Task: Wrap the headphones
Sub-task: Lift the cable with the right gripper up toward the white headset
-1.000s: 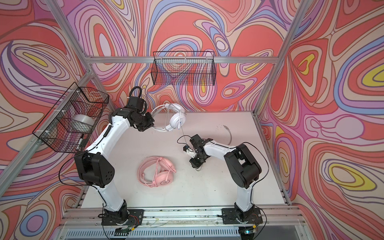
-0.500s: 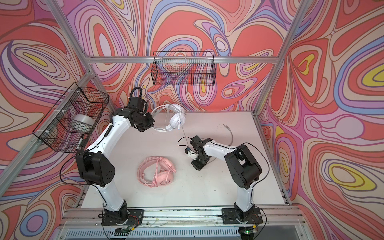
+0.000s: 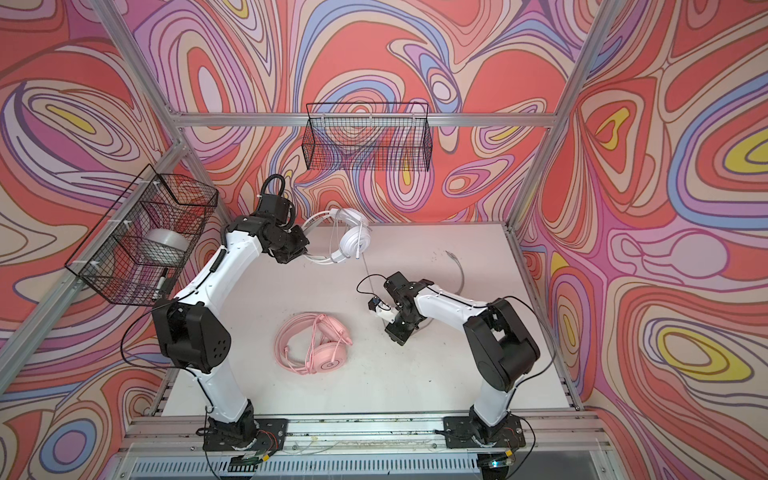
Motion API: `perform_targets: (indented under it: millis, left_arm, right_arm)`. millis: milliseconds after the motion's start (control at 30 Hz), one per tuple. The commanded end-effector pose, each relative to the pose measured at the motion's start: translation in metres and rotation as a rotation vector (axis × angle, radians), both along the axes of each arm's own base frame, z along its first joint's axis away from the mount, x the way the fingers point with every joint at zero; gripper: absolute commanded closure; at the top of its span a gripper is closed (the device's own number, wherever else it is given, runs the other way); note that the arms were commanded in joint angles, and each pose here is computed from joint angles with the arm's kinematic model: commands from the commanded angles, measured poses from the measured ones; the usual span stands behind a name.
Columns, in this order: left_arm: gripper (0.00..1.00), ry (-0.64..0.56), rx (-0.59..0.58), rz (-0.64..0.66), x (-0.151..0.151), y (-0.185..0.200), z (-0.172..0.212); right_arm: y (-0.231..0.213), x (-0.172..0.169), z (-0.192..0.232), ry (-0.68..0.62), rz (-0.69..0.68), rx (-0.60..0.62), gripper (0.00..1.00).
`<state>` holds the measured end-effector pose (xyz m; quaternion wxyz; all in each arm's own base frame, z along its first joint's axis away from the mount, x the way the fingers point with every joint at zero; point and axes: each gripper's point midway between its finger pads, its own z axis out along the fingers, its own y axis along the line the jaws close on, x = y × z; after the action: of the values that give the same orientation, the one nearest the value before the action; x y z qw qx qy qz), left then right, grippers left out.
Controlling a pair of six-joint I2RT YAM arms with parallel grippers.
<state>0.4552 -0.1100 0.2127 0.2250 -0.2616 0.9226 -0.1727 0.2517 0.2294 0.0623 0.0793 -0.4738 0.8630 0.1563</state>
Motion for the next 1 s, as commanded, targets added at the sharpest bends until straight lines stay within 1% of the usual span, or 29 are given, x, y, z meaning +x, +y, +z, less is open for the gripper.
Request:
perform_targets:
  millis: [0,133,233,533,667,767,867,967]
  left_arm:
    - [1.00,-0.042,0.001,0.029,0.013,0.003,0.006]
    - [1.00,-0.025,0.028,0.040,0.011,0.007,-0.007]
    - [1.00,-0.013,0.051,0.043,0.009,0.009,-0.013]
    - [1.00,0.025,0.135,0.012,0.006,0.006,-0.030]
    - [1.00,0.041,0.189,-0.020,0.004,0.001,-0.033]
    - [1.00,0.046,0.222,-0.041,0.002,-0.002,-0.034]
    - [1.00,0.048,0.222,-0.066,0.002,-0.010,-0.036]
    - [1.00,0.049,0.220,-0.096,0.003,-0.017,-0.038]
  right_arm:
    - [0.015,-0.009,0.031,0.005,0.098,0.087,1.00]
    - [0.024,-0.013,0.054,0.018,0.158,0.133,1.00]
    - [0.028,-0.010,0.071,-0.005,0.190,0.152,1.00]
    - [0.051,0.000,0.125,-0.082,0.308,0.269,1.00]
    - [0.062,0.015,0.141,-0.126,0.313,0.290,1.00]
    - [0.072,0.024,0.155,-0.167,0.310,0.337,1.00]
    - [0.081,0.032,0.166,-0.197,0.307,0.378,1.00]
    - [0.084,0.041,0.172,-0.231,0.301,0.381,1.00]
